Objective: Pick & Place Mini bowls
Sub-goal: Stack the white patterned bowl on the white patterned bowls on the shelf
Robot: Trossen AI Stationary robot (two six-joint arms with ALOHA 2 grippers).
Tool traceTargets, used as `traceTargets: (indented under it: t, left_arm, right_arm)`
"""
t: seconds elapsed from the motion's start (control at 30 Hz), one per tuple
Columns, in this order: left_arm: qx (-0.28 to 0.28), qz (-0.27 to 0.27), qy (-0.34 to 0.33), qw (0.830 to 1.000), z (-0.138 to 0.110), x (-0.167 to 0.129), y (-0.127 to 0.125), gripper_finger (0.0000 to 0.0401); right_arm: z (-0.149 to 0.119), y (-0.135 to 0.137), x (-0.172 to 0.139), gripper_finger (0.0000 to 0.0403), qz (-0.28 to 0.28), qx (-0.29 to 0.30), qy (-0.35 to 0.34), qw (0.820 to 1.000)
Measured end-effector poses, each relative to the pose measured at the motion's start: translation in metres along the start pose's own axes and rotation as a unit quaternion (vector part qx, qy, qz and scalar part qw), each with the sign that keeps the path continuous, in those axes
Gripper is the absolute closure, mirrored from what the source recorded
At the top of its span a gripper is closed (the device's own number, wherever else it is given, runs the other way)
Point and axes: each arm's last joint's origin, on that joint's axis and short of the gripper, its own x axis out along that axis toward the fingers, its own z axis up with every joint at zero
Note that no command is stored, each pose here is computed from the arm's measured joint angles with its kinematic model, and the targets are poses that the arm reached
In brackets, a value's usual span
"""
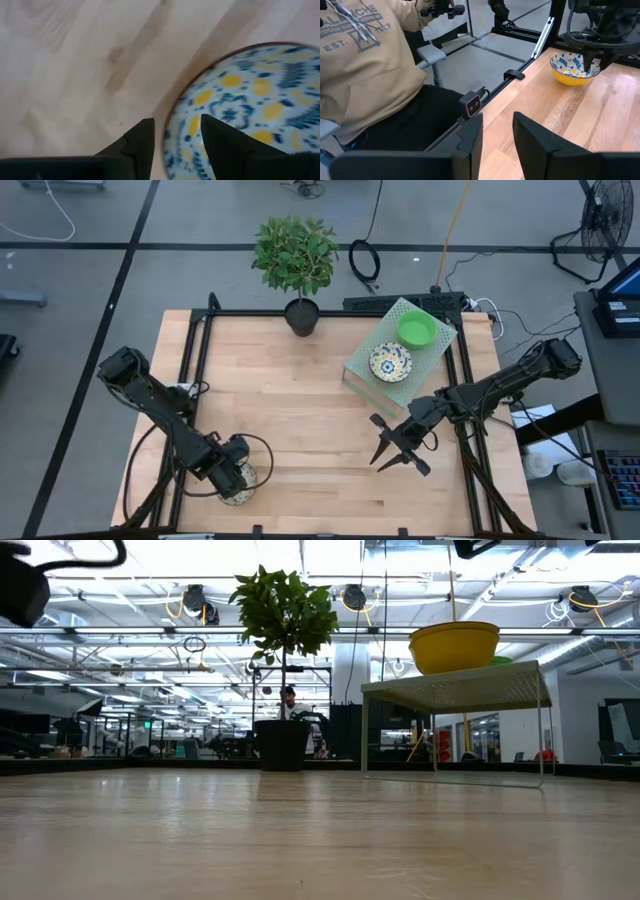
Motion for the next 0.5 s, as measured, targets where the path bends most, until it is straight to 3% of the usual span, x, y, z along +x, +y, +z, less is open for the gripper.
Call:
traceTargets:
  t: [0.17,0.5]
  left_arm:
    - [-0.015,0.005,-0.003,1.000,0.000,0.002,0.002,0.0240]
    - [-0.056,0.022,-0.090,0.994,0.019,0.001,0.006,0.0240]
  right_arm:
    - [0.000,0.000,0.000,0.0309,0.000,0.000,0.001,1.000]
    - [-0.001,0.000,0.000,0.0309,0.000,0.001,0.004,1.000]
